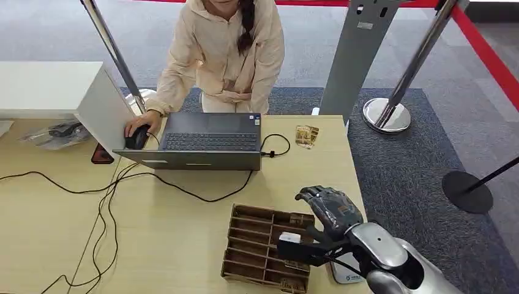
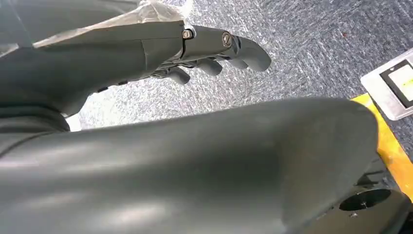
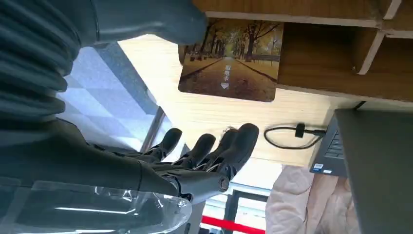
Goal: Pass the card to the sensor for recognition and then transmit it.
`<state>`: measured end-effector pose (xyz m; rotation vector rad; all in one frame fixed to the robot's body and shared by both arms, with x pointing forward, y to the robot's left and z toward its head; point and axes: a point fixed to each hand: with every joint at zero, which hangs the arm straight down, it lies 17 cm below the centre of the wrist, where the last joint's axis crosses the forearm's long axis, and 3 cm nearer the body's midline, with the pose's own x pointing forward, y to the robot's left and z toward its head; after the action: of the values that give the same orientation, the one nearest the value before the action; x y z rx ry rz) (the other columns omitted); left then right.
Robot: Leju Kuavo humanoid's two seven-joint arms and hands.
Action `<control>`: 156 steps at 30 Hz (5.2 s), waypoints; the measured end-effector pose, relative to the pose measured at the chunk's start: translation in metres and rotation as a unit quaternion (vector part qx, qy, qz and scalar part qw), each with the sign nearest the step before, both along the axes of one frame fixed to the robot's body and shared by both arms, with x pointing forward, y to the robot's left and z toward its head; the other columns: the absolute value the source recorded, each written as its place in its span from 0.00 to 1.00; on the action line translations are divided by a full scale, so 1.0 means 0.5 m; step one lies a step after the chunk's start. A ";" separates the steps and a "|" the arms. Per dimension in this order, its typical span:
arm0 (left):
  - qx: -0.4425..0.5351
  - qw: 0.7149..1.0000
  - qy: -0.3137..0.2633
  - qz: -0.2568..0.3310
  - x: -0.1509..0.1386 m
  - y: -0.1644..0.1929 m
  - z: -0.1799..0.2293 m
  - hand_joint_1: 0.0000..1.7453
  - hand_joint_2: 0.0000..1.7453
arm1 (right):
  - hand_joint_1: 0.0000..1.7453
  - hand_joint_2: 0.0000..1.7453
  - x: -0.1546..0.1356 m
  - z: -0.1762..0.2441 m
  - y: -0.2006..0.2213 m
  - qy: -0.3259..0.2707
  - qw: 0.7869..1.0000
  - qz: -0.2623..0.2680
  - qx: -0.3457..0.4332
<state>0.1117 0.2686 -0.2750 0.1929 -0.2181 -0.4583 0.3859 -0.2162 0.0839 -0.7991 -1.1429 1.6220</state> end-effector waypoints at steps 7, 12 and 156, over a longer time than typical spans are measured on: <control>0.000 1.000 0.000 0.000 0.000 0.000 0.000 0.00 0.00 | 0.81 1.00 0.001 -0.001 -0.002 -0.001 1.000 -0.001 -0.003; 0.001 1.000 -0.002 0.000 0.001 0.001 0.000 0.00 0.00 | 0.80 1.00 0.001 -0.001 -0.003 -0.001 1.000 -0.001 -0.003; -0.014 0.994 -0.012 -0.104 0.067 -0.090 0.020 0.00 0.00 | 0.00 0.00 0.371 0.413 0.019 -0.288 0.909 -0.160 0.253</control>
<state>0.1451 0.2235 -0.2648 0.1490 -0.2690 -0.6602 0.5713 -0.2066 0.2903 -1.0757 -1.6519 0.7632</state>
